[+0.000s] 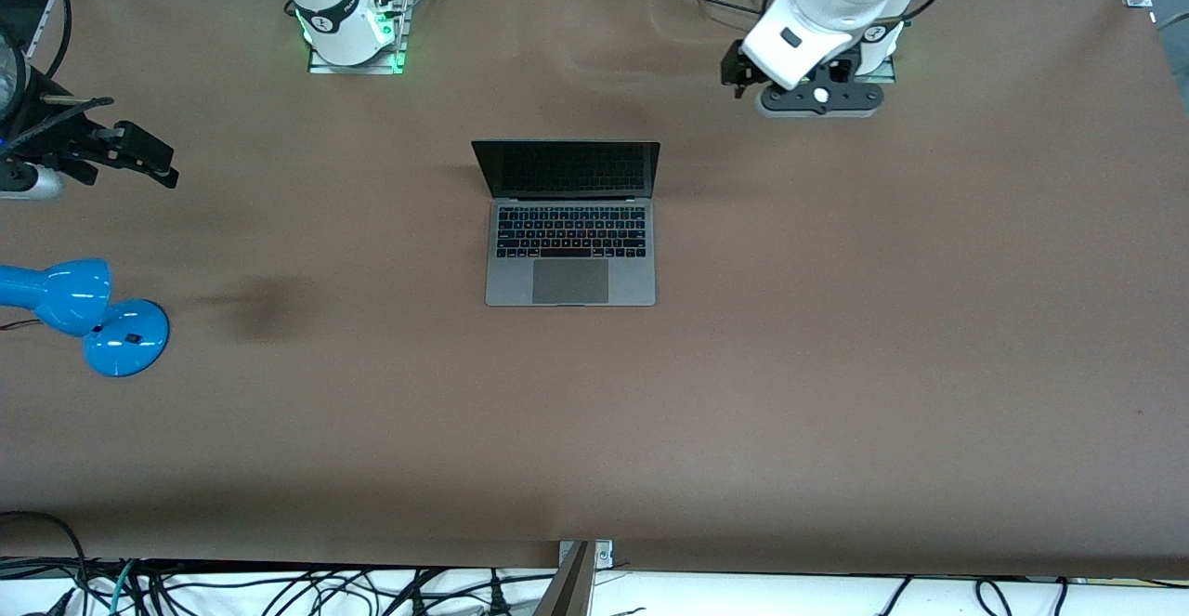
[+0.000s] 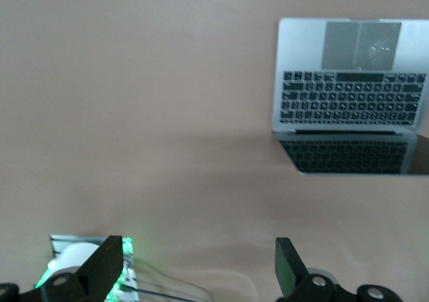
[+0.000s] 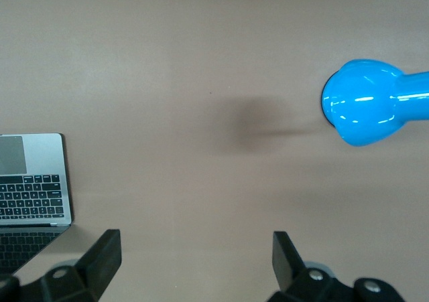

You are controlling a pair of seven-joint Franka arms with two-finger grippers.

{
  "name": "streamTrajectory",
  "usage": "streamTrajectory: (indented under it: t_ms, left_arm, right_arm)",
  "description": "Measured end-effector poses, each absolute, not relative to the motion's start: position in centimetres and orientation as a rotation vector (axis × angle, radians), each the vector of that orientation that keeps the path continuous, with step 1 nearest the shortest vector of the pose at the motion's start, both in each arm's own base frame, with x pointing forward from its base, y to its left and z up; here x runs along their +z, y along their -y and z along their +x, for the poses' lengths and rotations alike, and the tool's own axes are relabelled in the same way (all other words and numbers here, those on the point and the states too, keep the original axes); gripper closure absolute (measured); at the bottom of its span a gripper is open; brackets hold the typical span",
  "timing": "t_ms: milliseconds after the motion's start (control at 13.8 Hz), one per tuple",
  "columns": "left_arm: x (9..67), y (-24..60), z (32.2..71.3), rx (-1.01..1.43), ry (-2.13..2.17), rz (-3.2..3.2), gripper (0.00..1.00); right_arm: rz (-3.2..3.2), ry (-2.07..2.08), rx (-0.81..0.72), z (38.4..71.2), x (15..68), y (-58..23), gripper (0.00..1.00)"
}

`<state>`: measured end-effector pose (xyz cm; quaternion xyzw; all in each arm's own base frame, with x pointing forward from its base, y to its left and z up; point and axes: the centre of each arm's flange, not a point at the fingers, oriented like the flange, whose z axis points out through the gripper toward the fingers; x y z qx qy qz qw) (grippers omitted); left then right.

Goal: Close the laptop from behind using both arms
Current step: 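Move both grippers toward the laptop lid's back edge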

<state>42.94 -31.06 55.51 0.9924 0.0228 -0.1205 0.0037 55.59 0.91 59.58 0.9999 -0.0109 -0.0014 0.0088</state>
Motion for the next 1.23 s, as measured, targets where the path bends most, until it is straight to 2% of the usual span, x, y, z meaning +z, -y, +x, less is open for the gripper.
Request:
streamTrajectory:
  t_ms: [289,722,939,1228]
  left_arm:
    - [52.9,35.0,41.2,-0.49,-0.032,3.103,0.0]
    - [47.3,40.2,39.2,-0.85,-0.087,2.953,0.0]
    - [44.0,40.8,39.9,-1.011,-0.13,2.884,0.0]
    - [39.6,42.6,40.8,-1.149,-0.255,2.829,0.02]
  right_arm:
    - [3.119,-0.053,-0.064,55.9,57.9,-3.9,0.0]
    - [3.033,-0.317,-0.41,54.2,51.9,-14.5,0.0]
    - [2.999,-0.274,-0.523,51.4,48.3,-21.6,0.04]
    - [2.934,-0.327,-0.611,45.7,44.9,-29.7,0.49]
